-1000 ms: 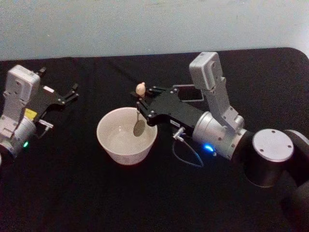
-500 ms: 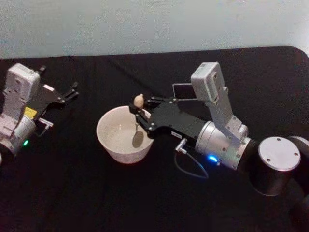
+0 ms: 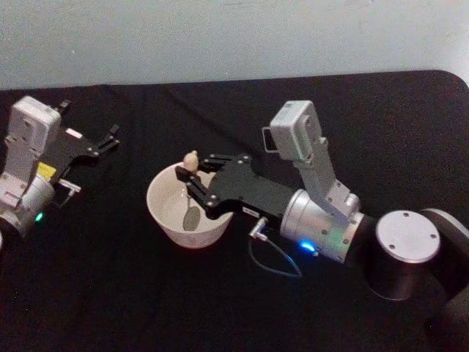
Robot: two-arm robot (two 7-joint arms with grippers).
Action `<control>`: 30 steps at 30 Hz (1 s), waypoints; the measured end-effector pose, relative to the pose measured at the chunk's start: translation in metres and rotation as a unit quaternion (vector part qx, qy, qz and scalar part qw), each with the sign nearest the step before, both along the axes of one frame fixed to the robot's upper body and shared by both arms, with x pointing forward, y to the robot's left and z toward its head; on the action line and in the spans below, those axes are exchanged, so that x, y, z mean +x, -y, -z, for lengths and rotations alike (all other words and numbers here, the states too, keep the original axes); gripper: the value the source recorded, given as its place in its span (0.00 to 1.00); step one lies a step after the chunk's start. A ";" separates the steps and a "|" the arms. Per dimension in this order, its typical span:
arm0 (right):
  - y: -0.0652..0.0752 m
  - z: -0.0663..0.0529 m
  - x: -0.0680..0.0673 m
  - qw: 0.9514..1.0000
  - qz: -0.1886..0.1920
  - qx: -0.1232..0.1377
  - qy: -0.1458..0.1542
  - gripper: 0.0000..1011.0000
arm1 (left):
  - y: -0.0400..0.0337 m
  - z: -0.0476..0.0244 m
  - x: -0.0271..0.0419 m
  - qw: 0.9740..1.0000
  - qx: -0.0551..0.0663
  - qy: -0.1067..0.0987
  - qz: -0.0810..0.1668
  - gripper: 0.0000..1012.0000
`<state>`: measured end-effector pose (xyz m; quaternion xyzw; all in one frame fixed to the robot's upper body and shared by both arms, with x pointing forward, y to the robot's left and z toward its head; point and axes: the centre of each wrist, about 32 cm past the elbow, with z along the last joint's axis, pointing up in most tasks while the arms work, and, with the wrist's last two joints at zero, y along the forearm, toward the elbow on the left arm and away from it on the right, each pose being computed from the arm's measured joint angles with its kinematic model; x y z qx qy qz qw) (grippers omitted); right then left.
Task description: Pick up the stirring spoon with one hand, stir inside the cup, then place it back in its original position.
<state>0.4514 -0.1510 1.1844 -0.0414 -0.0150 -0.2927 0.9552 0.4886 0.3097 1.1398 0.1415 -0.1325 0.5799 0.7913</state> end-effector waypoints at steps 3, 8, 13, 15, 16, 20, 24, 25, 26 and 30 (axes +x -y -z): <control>-0.005 0.001 0.003 1.000 0.000 -0.001 0.001 0.20 | 0.0000 0.0000 0.0000 1.000 0.000 0.000 0.000 0.99; -0.012 0.001 0.009 1.000 0.005 0.000 0.006 0.20 | 0.0000 0.0000 0.0000 1.000 0.000 0.000 0.000 0.99; -0.018 0.001 0.017 1.000 0.015 0.000 0.012 0.20 | 0.0000 0.0000 0.0000 1.000 0.000 0.000 0.000 0.99; -0.021 0.002 0.021 1.000 0.020 0.000 0.015 0.20 | 0.0000 0.0000 0.0000 1.000 0.000 0.000 0.000 0.99; -0.021 0.002 0.022 1.000 0.022 -0.001 0.016 0.20 | 0.0000 0.0000 0.0000 1.000 0.000 0.000 0.000 0.99; -0.022 0.002 0.028 0.999 0.035 -0.002 0.019 0.20 | 0.0000 0.0000 0.0000 1.000 0.000 0.000 0.000 0.99; -0.020 0.003 0.032 0.999 0.047 -0.004 0.021 0.20 | 0.0000 0.0000 0.0000 1.000 0.000 0.000 0.000 0.99; -0.019 0.003 0.033 0.999 0.049 -0.004 0.021 0.20 | 0.0000 0.0000 0.0000 1.000 0.000 0.000 0.000 0.99; -0.018 0.003 0.034 0.998 0.051 -0.005 0.021 0.20 | 0.0000 0.0000 0.0000 1.000 0.000 0.000 0.000 0.99; -0.013 0.003 0.036 0.998 0.059 -0.007 0.022 0.20 | 0.0000 0.0000 0.0000 1.000 0.000 0.000 0.000 0.99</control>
